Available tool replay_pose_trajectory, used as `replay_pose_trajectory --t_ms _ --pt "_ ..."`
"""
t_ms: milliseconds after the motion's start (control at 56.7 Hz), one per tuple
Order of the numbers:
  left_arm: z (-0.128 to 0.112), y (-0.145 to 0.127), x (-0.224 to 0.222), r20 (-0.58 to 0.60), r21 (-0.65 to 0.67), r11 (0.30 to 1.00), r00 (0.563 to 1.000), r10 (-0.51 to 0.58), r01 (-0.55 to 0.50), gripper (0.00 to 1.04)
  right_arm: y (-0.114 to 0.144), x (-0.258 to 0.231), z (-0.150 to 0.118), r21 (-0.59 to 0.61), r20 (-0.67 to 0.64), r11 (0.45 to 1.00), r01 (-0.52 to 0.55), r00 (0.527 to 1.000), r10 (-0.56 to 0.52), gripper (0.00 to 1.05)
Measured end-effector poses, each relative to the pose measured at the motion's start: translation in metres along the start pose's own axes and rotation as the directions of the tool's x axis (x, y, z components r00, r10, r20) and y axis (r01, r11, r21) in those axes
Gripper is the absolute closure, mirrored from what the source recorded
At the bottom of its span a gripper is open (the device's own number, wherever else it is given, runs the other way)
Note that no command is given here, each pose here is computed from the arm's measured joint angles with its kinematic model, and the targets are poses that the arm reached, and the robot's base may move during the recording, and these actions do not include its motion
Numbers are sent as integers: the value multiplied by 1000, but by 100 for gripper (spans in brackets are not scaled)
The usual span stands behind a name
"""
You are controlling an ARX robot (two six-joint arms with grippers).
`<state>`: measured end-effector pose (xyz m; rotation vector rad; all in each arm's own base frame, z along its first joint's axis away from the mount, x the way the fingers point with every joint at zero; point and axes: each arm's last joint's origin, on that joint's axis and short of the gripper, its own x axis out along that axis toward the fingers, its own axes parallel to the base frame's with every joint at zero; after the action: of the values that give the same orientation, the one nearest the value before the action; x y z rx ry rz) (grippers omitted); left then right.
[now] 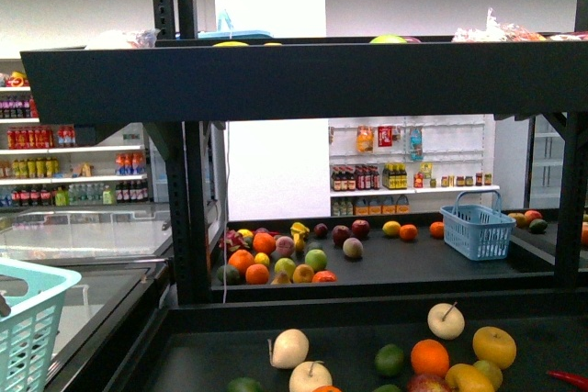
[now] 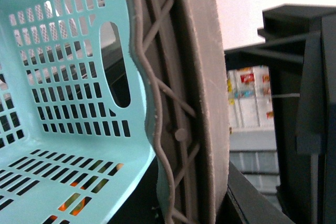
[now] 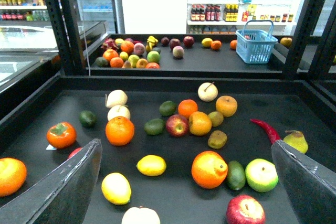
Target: Pick lemon from shelf
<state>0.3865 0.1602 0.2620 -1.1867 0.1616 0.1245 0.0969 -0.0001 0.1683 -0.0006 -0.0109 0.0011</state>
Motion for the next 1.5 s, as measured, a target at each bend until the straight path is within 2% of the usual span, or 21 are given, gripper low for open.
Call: replay_pose_trajectory --t_ms 123,247,353,546,811,969,1093,1199,1410,1498 --pt "0 -14 -14 -56 41 998 998 -40 43 90 0 0 0 0 0 1000 0 1000 0 7" --pt "-5 -38 -32 -157 124 983 981 -114 134 93 0 0 0 0 0 1000 0 1000 0 7" --pt "-32 -68 -54 -331 223 929 919 -212 295 96 0 0 0 0 0 1000 0 1000 0 7" --pt "-80 -81 -67 -504 237 877 825 -256 417 96 0 0 0 0 0 1000 0 1000 0 7" --pt "-143 -77 -62 -632 137 877 723 -280 460 96 0 0 0 0 0 1000 0 1000 0 7" --pt "-192 -85 -60 -683 97 855 659 -315 509 96 0 0 0 0 0 1000 0 1000 0 7" --pt "-225 -85 -59 -737 57 859 601 -307 509 96 0 0 0 0 0 1000 0 1000 0 7" --pt "-237 -85 -60 -756 39 861 578 -307 508 96 0 0 0 0 0 1000 0 1000 0 7" --pt "-245 -87 -63 -754 41 850 575 -319 526 96 0 0 0 1 -4 1000 5 1000 -5 7" --pt "-246 -87 -63 -756 41 849 572 -318 526 96 0 3 -6 57 -132 998 37 991 -29 7"
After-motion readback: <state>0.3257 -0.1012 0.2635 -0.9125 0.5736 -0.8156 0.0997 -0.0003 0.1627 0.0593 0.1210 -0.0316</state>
